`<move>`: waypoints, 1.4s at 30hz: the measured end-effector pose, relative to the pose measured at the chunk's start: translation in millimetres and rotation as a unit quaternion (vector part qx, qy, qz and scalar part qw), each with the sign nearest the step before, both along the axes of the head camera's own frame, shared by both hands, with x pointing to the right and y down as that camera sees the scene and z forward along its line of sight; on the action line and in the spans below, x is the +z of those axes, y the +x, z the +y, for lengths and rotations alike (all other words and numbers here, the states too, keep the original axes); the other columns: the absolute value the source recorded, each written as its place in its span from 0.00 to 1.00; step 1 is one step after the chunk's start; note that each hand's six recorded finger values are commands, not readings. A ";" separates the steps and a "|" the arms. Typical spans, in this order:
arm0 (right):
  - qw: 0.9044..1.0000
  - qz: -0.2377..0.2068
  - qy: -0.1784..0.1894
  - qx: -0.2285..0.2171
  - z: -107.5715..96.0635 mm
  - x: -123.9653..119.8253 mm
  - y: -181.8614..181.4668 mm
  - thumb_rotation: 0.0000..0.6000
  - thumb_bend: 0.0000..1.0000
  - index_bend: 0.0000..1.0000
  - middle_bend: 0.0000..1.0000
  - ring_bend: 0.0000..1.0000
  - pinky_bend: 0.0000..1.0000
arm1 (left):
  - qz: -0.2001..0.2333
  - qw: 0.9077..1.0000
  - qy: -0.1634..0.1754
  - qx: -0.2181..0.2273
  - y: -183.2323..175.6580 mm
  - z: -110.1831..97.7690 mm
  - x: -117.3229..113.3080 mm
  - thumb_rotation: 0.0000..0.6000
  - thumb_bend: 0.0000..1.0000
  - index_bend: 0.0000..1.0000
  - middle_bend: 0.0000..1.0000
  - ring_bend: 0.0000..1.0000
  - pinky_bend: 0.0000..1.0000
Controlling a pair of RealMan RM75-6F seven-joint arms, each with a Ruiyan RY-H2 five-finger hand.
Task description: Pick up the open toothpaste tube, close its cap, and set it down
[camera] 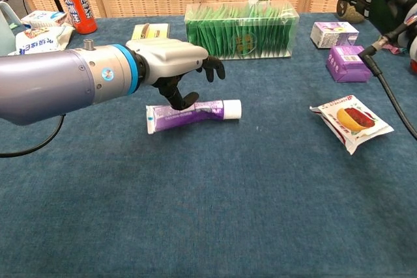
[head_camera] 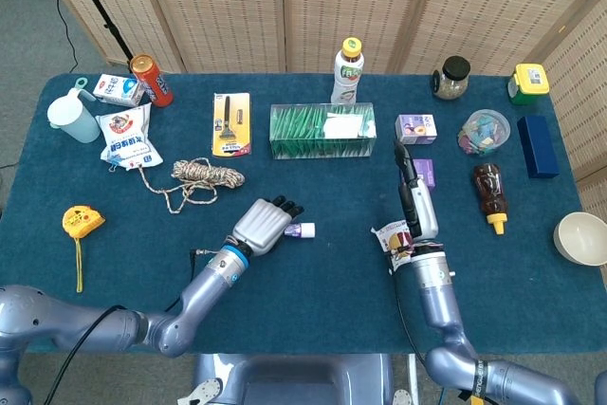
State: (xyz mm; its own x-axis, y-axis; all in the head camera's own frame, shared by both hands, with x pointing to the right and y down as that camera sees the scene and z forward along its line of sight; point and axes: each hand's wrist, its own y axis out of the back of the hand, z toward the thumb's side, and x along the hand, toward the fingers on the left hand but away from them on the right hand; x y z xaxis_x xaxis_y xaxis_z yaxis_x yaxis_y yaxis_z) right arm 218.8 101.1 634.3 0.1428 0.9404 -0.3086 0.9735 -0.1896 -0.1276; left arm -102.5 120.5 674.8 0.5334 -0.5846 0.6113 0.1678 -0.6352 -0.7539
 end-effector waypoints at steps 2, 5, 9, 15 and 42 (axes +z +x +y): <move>1.000 0.006 0.002 -0.001 -0.9 -0.8 4.3 0.00 0.00 0.00 0.00 0.00 0.00 | 0.000 1.000 -0.001 -0.006 -4.6 -2.8 -3.2 1.00 0.56 0.09 0.15 0.08 0.32; 1.000 0.020 0.005 -0.005 -1.8 -2.0 9.9 0.00 0.00 0.00 0.00 0.00 0.00 | 0.004 1.000 0.002 -0.020 -14.5 -8.7 -10.6 1.00 0.56 0.08 0.14 0.06 0.30; 0.999 0.043 0.010 -0.013 -2.8 -2.9 18.8 0.04 0.00 0.00 0.00 0.00 0.00 | 0.007 0.999 0.015 -0.040 -33.6 -17.1 -23.3 1.00 0.56 0.08 0.14 0.06 0.30; 0.995 0.098 0.016 -0.026 -3.1 -1.7 37.8 0.43 0.00 0.00 0.00 0.00 0.00 | 0.004 0.996 0.051 -0.078 -80.0 -31.3 -48.9 1.00 0.56 0.16 0.15 0.11 0.30; 0.943 0.318 0.017 -0.102 18.4 -9.6 107.4 1.00 0.04 0.10 0.00 0.00 0.00 | -0.022 0.953 0.146 -0.263 -290.0 9.3 -117.4 1.00 0.56 0.39 0.37 0.32 0.36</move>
